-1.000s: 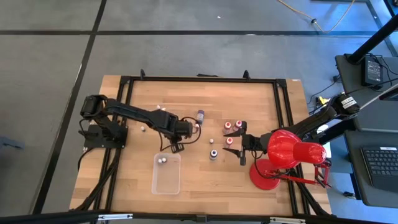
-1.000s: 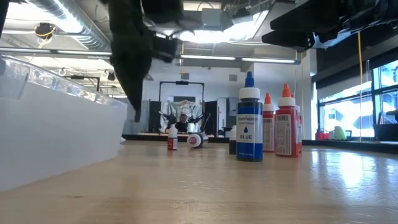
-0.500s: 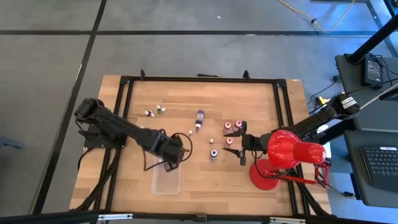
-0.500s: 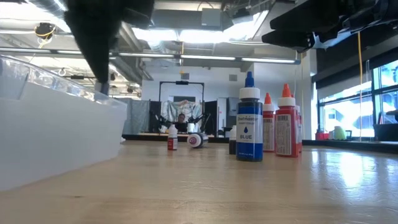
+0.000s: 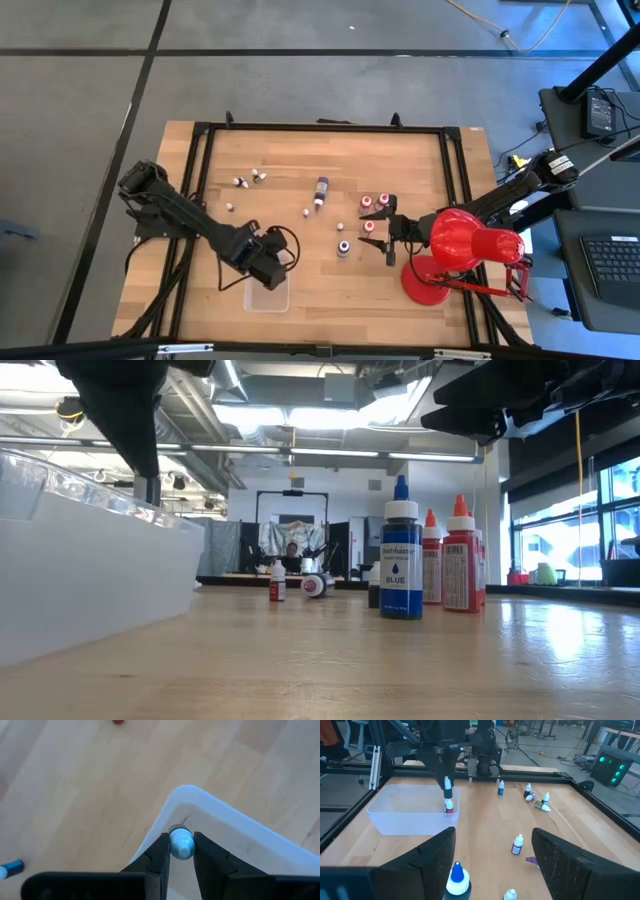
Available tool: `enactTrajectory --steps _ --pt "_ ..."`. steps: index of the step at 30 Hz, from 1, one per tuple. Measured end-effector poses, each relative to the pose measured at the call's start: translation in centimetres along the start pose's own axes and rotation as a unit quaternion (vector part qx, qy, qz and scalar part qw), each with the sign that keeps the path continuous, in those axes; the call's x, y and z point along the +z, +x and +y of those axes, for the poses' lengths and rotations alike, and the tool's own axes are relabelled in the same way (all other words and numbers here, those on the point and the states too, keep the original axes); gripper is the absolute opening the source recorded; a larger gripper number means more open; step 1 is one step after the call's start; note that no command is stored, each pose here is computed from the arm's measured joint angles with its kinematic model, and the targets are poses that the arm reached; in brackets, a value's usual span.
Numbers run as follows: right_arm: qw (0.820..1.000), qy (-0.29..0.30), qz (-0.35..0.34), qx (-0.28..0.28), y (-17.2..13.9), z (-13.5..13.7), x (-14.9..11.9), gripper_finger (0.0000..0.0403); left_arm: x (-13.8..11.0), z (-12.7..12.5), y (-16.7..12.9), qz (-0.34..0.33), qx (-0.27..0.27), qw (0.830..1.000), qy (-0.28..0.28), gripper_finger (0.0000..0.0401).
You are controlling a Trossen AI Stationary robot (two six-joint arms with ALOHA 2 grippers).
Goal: Pick & Place food coloring
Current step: Put the small black food coloring bottle into the bin
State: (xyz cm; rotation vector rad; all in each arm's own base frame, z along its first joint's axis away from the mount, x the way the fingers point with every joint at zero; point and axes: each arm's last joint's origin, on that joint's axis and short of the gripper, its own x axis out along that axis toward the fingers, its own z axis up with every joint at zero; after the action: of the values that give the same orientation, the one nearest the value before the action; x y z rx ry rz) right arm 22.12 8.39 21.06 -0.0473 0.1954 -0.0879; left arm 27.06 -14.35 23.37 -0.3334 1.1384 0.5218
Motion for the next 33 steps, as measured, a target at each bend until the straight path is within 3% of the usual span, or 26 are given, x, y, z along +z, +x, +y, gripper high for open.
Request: enactTrajectory --steps 21,33 --pt "1.0 0.0 0.0 0.0 0.0 0.0 0.0 0.0265 -0.7 -1.4 6.5 0.078 0.075 0.994 0.014 0.0072" --pt "1.0 -0.001 0.001 0.0 0.0 0.0 0.0 0.0265 -0.7 -1.4 7.0 0.08 0.081 0.993 0.009 0.0072"
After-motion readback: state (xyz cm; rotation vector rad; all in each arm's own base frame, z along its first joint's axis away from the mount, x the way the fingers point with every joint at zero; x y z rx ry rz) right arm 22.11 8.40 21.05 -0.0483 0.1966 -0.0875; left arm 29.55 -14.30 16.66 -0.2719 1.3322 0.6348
